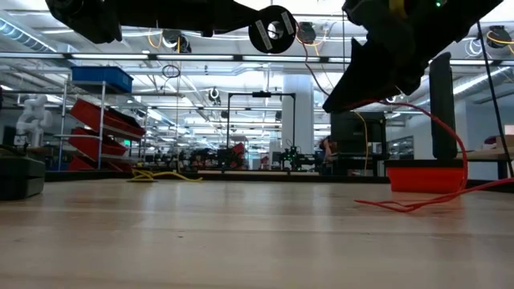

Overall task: Coil cords
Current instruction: Coil the red wire onto the black spool

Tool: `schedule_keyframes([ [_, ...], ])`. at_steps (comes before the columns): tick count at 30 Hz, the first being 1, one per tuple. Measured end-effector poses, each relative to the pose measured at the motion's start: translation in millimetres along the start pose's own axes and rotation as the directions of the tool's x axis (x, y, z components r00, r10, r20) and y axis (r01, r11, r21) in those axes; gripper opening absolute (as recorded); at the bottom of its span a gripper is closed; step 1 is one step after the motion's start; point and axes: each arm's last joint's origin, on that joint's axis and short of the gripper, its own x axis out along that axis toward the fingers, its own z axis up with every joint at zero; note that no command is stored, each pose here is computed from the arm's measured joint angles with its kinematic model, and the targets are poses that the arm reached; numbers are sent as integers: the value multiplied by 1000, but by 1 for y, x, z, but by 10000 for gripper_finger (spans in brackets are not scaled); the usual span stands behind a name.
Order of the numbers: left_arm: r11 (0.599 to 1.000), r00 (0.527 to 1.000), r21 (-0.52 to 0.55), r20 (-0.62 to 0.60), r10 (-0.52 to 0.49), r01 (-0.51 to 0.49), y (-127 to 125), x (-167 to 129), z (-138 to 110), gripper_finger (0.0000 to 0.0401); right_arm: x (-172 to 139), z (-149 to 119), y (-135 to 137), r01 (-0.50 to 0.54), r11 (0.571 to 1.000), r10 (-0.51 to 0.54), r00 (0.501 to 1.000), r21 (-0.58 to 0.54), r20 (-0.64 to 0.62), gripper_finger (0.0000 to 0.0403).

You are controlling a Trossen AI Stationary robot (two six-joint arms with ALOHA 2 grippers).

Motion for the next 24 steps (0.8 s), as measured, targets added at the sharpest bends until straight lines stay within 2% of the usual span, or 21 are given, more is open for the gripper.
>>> schedule_keyframes([
  [6, 1000, 1000, 1, -2, -1, 1, 0, 0, 0, 0, -2, -1, 1, -5, 1000, 5, 1000, -12, 2, 73],
  [16, 1000, 1000, 4, -7, -5, 5, 0, 0, -1, 0, -9, 0, 6, -16, 1000, 17, 1000, -19, 24, 59],
  [24, 1000, 1000, 4, -7, -5, 5, 0, 0, -1, 0, -4, 3, 2, 7, 999, -6, 1000, -45, 25, 4],
])
